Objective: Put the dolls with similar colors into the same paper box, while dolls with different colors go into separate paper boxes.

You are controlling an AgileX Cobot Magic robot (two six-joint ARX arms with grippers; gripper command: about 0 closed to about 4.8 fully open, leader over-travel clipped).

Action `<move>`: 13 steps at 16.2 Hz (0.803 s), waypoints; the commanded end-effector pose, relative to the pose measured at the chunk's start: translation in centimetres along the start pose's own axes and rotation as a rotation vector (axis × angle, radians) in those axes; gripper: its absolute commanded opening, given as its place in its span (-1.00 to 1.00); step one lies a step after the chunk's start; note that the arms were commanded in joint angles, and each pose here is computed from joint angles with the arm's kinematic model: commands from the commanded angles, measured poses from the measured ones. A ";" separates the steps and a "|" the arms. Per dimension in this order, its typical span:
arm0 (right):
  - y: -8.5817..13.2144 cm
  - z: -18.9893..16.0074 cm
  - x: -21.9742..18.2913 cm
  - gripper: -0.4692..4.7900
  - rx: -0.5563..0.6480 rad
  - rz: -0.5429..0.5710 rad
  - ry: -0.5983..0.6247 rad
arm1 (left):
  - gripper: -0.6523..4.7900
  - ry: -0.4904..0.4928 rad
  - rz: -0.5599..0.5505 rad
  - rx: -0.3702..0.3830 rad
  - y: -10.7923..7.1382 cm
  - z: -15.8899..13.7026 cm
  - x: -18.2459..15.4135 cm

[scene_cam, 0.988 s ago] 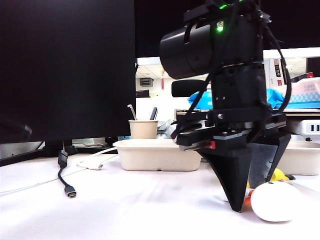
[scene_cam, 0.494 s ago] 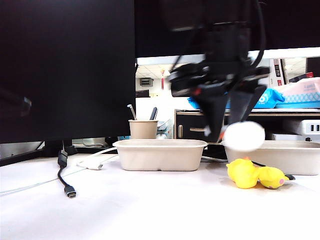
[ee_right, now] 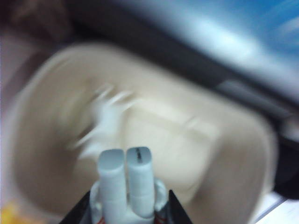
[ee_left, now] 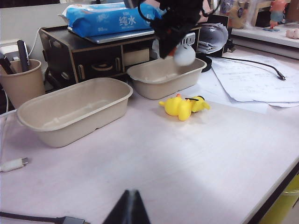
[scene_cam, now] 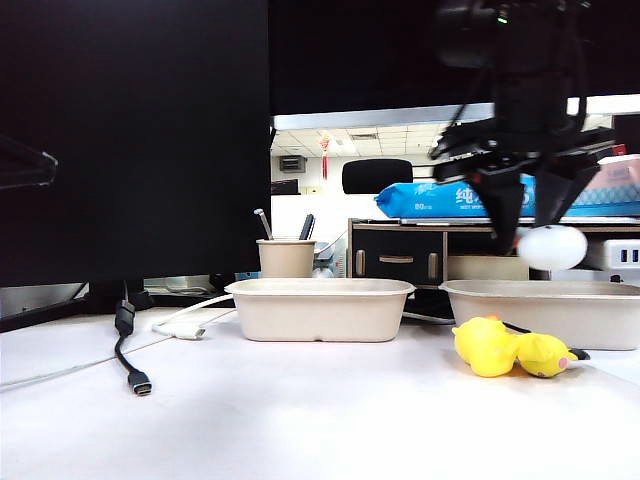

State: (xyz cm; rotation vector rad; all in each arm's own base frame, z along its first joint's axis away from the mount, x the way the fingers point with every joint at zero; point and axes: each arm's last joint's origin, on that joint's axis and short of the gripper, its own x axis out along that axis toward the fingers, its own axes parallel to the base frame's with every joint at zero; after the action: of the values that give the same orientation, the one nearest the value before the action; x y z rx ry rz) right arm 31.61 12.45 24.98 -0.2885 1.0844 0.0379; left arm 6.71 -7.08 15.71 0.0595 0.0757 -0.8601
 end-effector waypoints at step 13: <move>1.6 -1.5 -0.9 0.46 0.002 0.217 0.159 | -0.78 -0.011 0.057 -0.005 0.5 0.1 0.0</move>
State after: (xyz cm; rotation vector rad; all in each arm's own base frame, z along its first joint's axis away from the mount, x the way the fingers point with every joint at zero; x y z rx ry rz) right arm 30.05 13.38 24.52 -0.1637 1.2596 0.1942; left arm 7.11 -6.68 15.70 0.0574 0.0774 -0.8006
